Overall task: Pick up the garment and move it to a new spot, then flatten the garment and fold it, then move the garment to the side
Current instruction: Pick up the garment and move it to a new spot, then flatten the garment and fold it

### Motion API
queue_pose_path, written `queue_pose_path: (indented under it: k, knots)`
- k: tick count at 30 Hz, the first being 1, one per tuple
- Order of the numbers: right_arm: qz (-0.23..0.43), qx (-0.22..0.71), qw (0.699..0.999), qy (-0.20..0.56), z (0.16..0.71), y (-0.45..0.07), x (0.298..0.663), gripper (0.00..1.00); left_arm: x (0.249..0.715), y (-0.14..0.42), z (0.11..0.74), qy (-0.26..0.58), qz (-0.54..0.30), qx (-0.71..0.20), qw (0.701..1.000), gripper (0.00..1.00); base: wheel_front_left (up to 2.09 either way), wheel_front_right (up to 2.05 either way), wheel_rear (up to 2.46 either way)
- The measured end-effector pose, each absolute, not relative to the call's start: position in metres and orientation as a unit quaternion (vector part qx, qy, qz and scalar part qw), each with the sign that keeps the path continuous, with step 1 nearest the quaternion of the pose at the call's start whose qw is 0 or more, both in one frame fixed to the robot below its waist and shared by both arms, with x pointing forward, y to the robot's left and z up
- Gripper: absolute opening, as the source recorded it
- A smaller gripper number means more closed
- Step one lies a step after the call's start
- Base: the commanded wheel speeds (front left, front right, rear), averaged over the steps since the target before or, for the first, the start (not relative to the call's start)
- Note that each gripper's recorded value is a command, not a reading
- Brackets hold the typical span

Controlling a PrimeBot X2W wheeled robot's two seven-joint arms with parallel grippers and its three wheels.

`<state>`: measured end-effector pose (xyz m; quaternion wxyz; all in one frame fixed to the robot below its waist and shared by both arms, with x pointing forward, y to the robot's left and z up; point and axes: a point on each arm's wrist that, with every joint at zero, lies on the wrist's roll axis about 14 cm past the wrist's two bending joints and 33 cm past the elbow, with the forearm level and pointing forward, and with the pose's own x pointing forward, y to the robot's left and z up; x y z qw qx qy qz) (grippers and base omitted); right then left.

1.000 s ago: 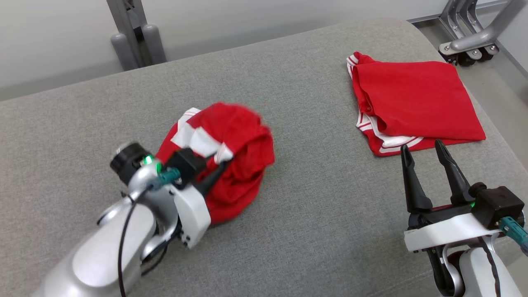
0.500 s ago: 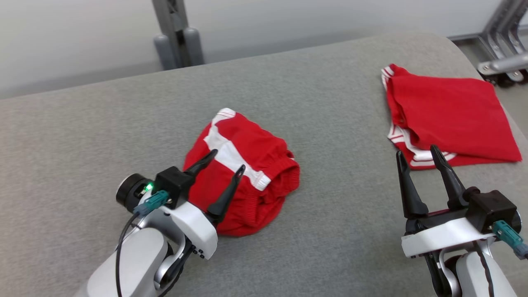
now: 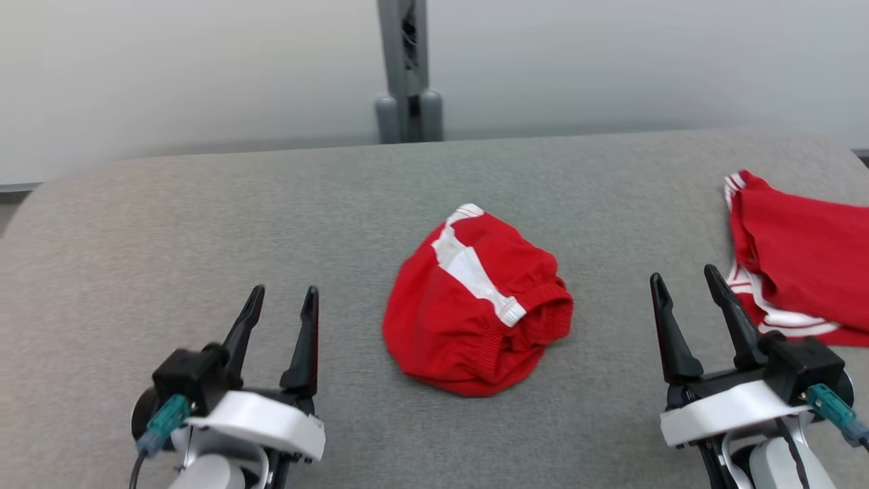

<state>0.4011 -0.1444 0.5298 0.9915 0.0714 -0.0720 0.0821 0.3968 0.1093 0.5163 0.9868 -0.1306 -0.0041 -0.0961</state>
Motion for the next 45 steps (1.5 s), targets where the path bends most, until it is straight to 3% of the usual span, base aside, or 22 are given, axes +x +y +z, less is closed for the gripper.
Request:
queue_pose_path:
  k: [5,13,33,45]
  knots:
    - [0.105,0.076,0.989,-0.069,0.529,-0.128,0.392,1.0,0.362,0.146,0.518,-0.016,-0.014,-0.145,0.989,1.0,0.0,0.0,0.0]
    - [0.113,0.08,0.988,-0.064,0.526,-0.122,0.38,1.0,0.326,0.166,0.512,-0.021,0.041,-0.156,0.987,1.0,0.0,0.0,0.0]
    - [0.128,0.083,0.987,-0.058,0.523,-0.112,0.373,1.0,0.319,0.172,0.509,-0.03,0.051,-0.148,0.987,1.0,0.0,0.0,0.0]
    - [0.131,0.07,0.987,-0.063,0.525,-0.111,0.37,1.0,0.322,0.184,0.534,-0.08,0.052,-0.12,0.988,1.0,0.0,0.0,0.0]
